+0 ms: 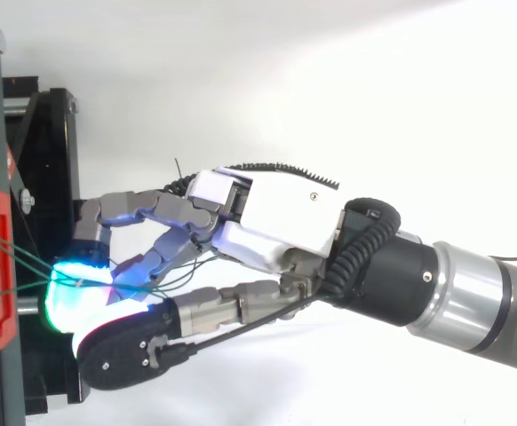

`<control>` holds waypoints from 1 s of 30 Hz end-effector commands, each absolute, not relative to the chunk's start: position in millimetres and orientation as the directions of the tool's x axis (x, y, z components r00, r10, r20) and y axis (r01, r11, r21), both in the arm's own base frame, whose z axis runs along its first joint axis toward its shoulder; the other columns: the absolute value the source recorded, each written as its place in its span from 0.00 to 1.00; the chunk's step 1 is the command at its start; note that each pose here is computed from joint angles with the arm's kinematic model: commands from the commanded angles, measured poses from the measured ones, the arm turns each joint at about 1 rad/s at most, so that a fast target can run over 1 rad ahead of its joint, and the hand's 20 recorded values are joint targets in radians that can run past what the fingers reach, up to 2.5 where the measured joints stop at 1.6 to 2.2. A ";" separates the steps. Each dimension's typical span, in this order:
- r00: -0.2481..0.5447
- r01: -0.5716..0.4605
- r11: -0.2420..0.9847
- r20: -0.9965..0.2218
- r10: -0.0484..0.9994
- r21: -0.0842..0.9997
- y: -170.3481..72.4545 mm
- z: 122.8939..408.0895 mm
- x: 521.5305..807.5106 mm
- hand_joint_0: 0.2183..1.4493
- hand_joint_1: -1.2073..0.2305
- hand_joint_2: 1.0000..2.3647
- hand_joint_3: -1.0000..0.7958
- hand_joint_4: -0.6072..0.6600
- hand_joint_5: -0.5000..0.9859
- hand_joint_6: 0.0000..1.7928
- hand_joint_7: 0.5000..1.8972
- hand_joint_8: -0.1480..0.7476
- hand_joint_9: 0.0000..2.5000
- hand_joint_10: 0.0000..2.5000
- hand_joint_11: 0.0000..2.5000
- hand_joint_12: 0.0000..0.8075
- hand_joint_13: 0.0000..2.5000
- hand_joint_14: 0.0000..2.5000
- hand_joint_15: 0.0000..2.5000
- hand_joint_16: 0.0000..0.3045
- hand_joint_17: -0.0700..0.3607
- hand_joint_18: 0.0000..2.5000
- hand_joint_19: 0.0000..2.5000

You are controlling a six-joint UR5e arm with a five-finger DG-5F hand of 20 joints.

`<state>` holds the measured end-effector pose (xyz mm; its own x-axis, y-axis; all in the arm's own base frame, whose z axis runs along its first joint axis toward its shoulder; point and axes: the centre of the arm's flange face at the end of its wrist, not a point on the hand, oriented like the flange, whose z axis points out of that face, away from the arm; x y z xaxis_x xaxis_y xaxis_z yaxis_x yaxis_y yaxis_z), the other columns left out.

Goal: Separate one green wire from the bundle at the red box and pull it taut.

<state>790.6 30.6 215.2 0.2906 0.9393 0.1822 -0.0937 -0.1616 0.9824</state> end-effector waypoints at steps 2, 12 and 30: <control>0.292 -0.076 -0.158 0.174 0.940 0.984 29.2 215.0 788.7 0.29 0.42 0.01 0.34 0.63 0.27 0.35 0.57 0.50 0.42 0.01 0.23 0.52 0.34 0.01 0.14 0.18 0.45 0.32 0.19; 0.310 -0.056 -0.080 0.094 0.946 0.995 21.6 215.2 789.1 0.30 0.49 0.01 0.41 0.62 0.25 0.44 0.50 0.51 0.43 0.01 0.24 0.53 0.34 0.01 0.15 0.18 0.45 0.33 0.20; 0.328 -0.061 -0.034 0.052 0.943 0.998 7.7 231.8 795.9 0.28 0.47 0.01 0.39 0.64 0.24 0.47 0.50 0.52 0.44 0.01 0.25 0.55 0.35 0.01 0.15 0.19 0.46 0.35 0.21</control>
